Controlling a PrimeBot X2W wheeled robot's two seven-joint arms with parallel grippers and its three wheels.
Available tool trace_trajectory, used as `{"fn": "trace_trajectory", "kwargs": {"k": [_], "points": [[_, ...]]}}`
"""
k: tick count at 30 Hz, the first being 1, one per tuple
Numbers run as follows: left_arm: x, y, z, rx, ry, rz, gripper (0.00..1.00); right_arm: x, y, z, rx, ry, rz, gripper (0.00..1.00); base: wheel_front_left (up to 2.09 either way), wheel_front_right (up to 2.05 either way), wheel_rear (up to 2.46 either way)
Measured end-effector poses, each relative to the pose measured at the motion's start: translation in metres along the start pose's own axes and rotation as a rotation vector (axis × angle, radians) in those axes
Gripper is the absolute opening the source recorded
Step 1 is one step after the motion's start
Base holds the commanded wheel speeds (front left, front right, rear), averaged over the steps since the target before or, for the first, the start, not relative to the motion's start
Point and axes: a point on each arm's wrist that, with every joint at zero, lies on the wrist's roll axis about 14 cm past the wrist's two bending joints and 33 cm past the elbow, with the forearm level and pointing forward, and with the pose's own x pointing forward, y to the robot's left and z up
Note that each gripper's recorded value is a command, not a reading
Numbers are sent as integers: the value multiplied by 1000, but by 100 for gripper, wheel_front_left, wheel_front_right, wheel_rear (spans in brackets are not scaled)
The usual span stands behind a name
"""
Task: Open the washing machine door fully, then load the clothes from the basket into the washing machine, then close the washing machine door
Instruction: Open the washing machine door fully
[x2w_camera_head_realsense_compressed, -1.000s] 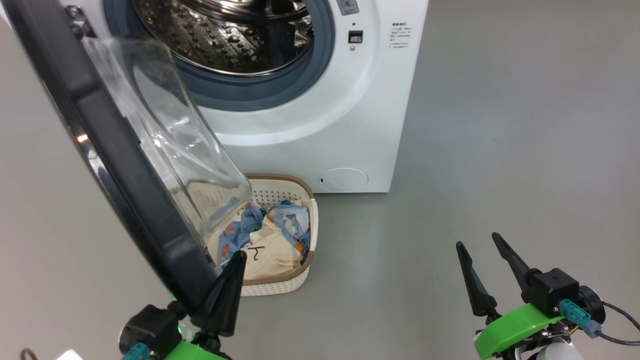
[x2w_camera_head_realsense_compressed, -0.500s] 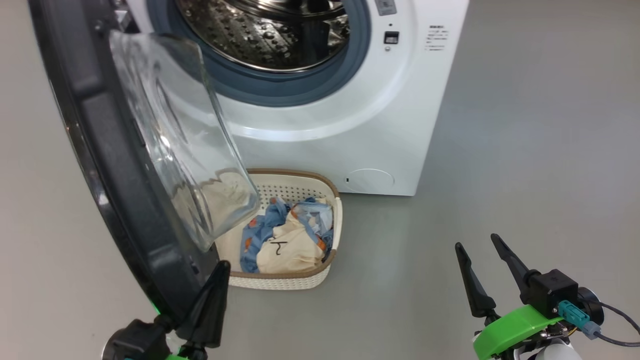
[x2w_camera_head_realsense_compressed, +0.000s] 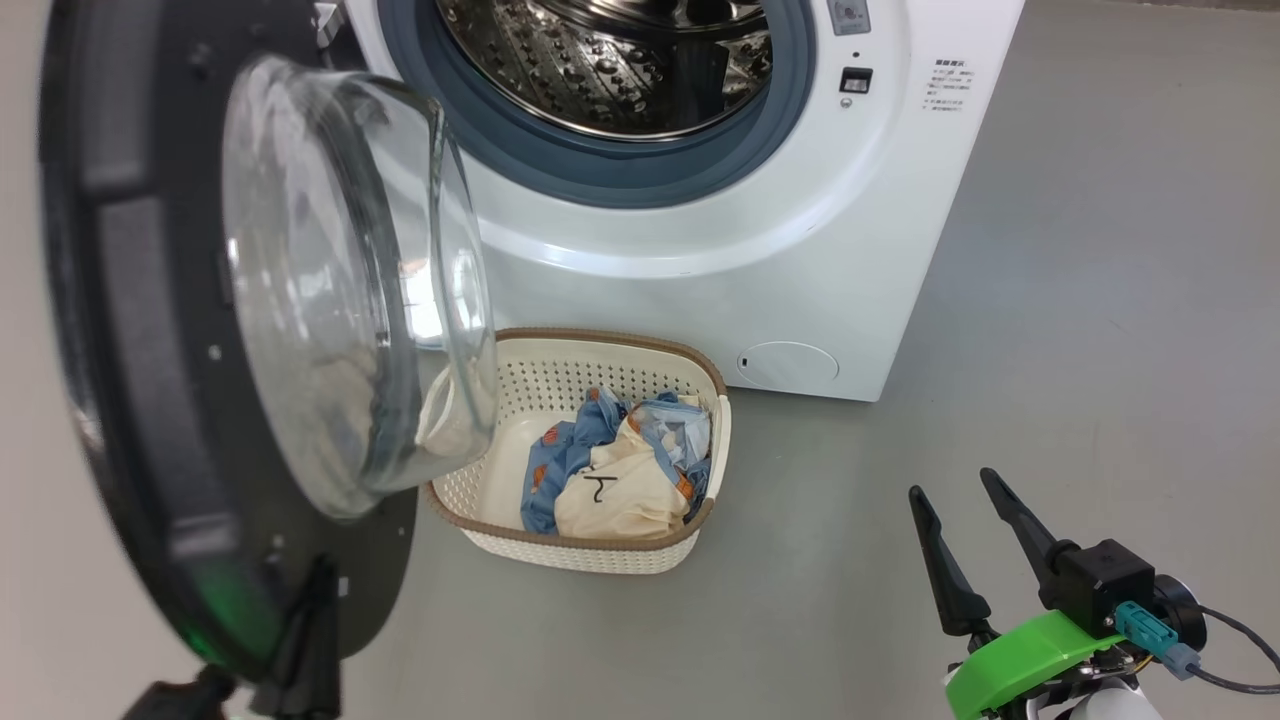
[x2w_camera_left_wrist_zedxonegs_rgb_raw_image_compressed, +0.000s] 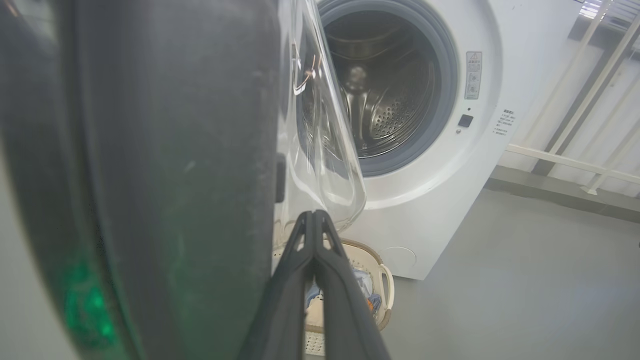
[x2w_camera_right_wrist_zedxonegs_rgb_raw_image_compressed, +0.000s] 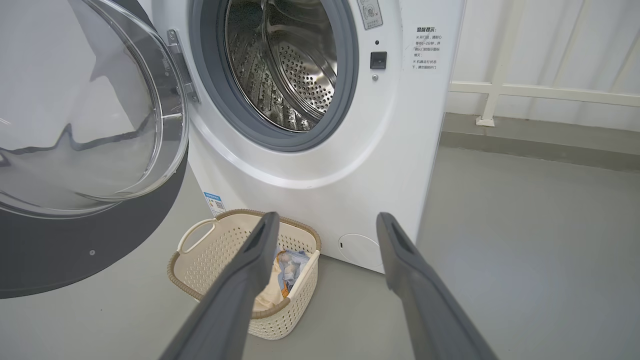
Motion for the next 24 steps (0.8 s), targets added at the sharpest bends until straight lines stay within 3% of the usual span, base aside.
{"fn": "trace_trajectory", "kwargs": {"k": [15,24], "points": [[-1,86,8,-32,-24,303,0,-3,-8,-9,2,24,-18,100,0,0,0],[17,113,9,-5,-34,385,0,-5,-15,-18,-3,48,-28,100,0,0,0]]}}
